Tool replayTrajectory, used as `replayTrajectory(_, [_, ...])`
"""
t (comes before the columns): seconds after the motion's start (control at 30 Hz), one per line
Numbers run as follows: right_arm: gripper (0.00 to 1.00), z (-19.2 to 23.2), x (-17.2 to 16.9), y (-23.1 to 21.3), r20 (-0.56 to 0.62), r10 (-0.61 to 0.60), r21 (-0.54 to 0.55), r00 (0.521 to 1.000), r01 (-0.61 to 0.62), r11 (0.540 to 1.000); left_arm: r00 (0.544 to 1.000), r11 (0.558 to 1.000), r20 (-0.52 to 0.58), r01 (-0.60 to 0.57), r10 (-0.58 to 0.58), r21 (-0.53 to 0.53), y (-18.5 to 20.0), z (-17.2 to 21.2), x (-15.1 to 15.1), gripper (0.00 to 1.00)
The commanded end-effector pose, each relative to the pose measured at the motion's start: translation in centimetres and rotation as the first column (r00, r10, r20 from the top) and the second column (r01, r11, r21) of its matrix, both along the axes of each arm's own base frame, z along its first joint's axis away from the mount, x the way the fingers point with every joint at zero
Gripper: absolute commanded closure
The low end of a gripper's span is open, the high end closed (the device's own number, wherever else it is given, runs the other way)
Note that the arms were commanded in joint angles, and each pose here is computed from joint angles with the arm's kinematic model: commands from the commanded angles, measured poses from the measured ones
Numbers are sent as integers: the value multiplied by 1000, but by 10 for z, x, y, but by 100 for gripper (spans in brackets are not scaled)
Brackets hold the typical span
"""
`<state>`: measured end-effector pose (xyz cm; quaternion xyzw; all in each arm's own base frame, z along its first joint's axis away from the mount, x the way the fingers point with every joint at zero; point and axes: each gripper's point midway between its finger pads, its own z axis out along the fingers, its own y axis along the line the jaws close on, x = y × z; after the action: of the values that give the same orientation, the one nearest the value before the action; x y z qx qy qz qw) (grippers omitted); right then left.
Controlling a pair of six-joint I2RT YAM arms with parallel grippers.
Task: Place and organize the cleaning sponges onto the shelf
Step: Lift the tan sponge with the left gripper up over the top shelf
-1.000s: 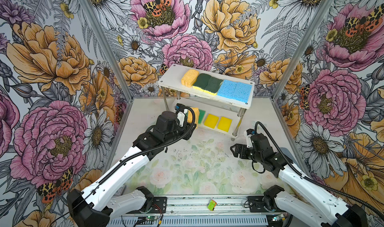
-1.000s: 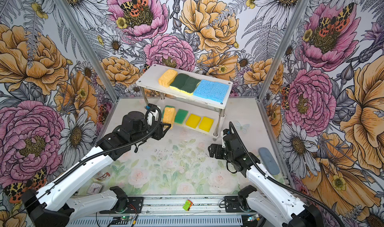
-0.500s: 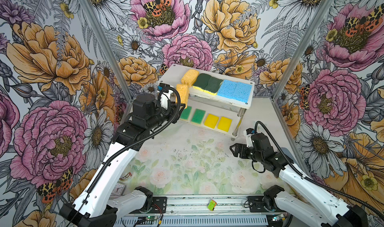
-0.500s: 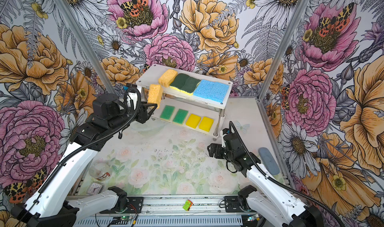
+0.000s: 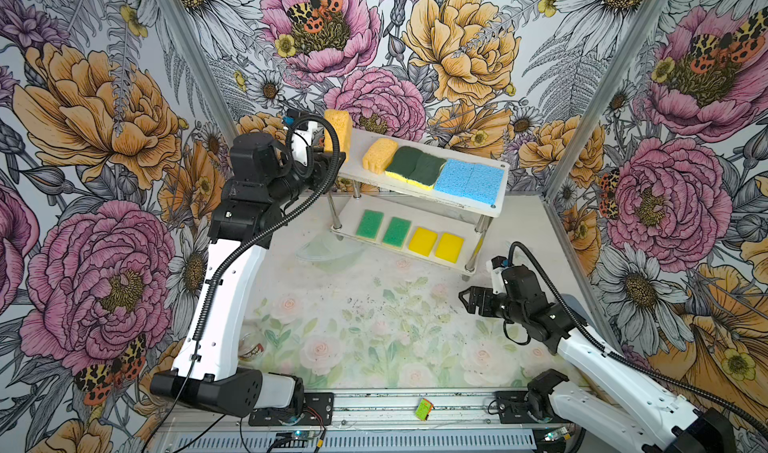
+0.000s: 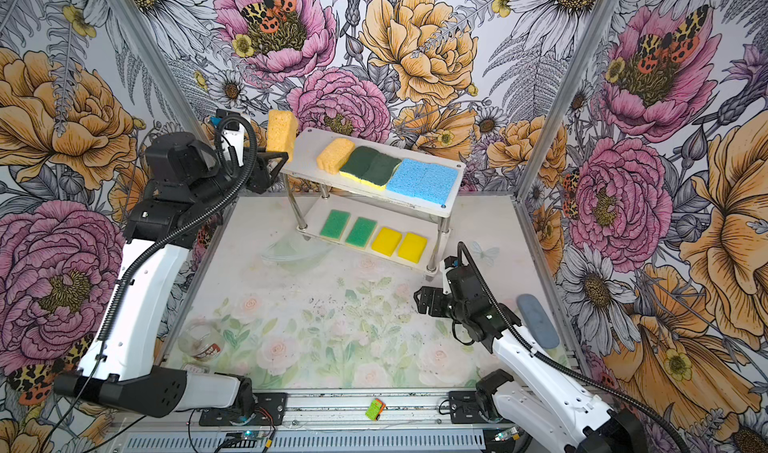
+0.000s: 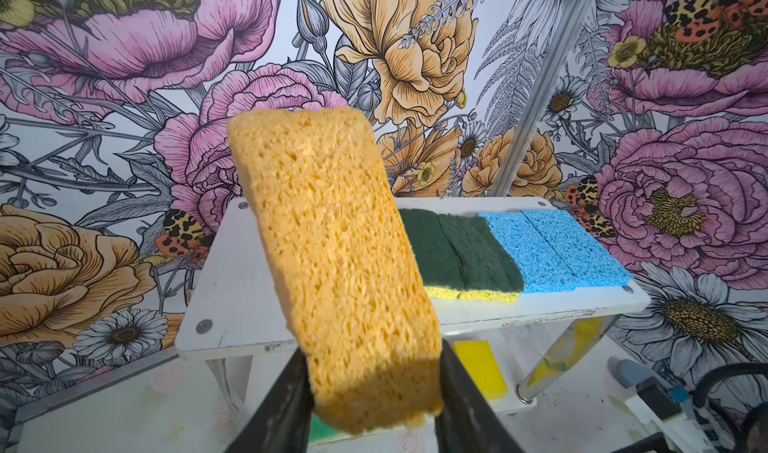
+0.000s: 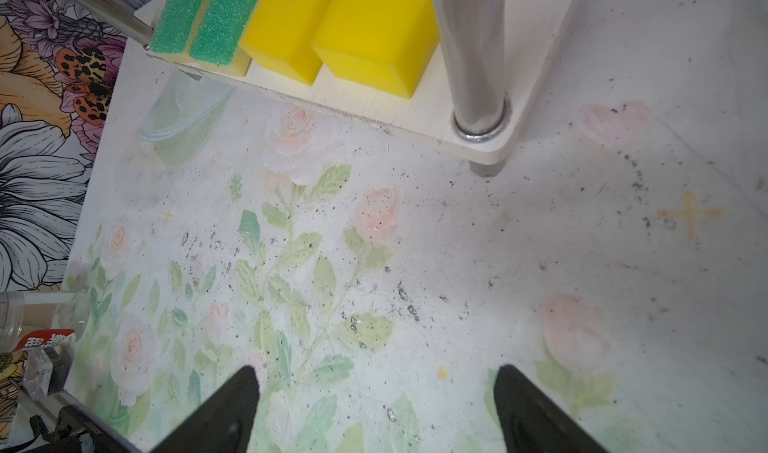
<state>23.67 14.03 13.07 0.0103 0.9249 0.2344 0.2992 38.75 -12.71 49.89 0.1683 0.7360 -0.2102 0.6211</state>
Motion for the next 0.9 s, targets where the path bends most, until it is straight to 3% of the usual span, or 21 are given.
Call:
replayTrajectory(0.0, [9, 8, 4, -2, 34, -1, -9, 999, 1, 1000, 997, 997, 34, 64, -65, 30, -3, 5, 12, 56])
replayTrajectory(0.47, [9, 16, -3, -8, 66, -29, 16, 997, 28, 999, 987, 988, -54, 154, -152, 33, 18, -44, 95, 56])
replayTrajectory(0.87, [9, 15, -5, -10, 64, -37, 15, 997, 36, 999, 981, 981, -63, 189, -186, 52, 9, -56, 105, 55])
